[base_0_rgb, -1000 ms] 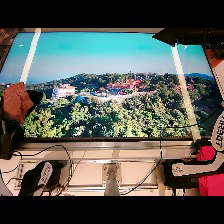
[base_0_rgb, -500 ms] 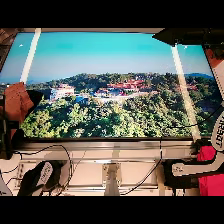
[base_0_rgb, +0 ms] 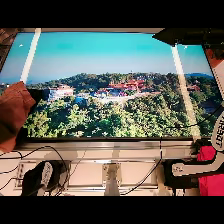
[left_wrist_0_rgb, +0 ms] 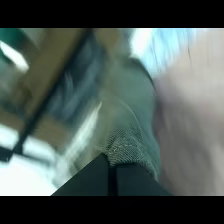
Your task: Fold the clothes and pants, and hang the long-sleeved shirts on hangers.
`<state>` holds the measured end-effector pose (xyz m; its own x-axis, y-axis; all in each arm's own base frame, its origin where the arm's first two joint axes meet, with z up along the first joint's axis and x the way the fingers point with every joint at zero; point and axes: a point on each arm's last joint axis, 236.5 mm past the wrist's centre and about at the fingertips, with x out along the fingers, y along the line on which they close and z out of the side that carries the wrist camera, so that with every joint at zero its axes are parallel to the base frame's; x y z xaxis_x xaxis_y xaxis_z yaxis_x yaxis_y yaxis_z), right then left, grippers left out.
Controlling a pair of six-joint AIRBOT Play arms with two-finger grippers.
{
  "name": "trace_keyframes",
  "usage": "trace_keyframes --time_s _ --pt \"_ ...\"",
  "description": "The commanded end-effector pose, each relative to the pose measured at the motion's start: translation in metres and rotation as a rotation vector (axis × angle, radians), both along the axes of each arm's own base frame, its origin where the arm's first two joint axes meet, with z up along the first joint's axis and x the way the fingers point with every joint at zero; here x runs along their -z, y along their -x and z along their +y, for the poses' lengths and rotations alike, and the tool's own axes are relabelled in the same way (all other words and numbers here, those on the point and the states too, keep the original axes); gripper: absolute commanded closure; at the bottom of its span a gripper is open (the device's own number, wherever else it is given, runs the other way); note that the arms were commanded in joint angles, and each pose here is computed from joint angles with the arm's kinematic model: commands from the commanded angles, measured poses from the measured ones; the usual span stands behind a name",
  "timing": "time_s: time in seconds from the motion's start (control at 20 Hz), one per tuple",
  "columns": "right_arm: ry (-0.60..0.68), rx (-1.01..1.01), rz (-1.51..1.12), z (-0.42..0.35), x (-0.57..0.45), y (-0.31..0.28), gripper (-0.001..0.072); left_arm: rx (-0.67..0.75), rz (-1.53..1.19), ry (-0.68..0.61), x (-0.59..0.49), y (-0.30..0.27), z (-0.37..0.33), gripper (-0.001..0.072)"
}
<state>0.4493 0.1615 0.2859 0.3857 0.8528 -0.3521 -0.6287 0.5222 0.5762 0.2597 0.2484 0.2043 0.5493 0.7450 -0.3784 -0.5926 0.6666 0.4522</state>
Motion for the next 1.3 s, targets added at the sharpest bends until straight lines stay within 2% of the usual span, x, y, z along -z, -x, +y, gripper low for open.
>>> trace_keyframes --time_s 0.0,0.1,0.15,0.25,0.4,0.6,0.8,1.05,1.25 --pt "-0.003 0.0 0.0 0.0 -0.001 0.0 0.0684 0.077 -0.452 -0.086 -0.139 0.003 -0.029 0.0695" --pt "-0.022 -0.006 0.0 0.002 -0.005 0.001 0.0684 0.241 -0.745 -0.153 -0.217 0.006 -0.07 0.0695" --pt "-0.032 -0.01 -0.001 0.003 -0.007 0.002 0.0684 0.32 -0.889 -0.115 -0.243 0.011 -0.092 0.0695" --pt "-0.048 -0.012 -0.006 0.005 -0.011 0.002 0.0684 0.432 -1.063 0.068 -0.258 0.009 -0.124 0.0696" --pt "-0.079 0.047 -0.031 0.001 -0.02 -0.011 0.0685 0.59 -1.113 0.264 -0.258 -0.008 -0.171 0.0696" --pt "-0.131 0.285 -0.045 -0.038 -0.031 -0.055 0.0686 0.912 -0.977 0.509 -0.232 -0.053 -0.283 0.0696" --pt "-0.049 0.467 -0.007 -0.104 -0.01 -0.074 0.0688 1.222 -0.709 0.561 -0.171 -0.091 -0.419 0.0697" --pt "0.06 0.647 0.047 -0.192 0.016 -0.074 0.0689 1.362 -0.543 0.646 -0.1 -0.13 -0.533 0.0699" --pt "0.184 0.709 0.089 -0.227 0.04 -0.067 0.0689 1.419 -0.46 0.671 -0.077 -0.154 -0.599 0.0699"
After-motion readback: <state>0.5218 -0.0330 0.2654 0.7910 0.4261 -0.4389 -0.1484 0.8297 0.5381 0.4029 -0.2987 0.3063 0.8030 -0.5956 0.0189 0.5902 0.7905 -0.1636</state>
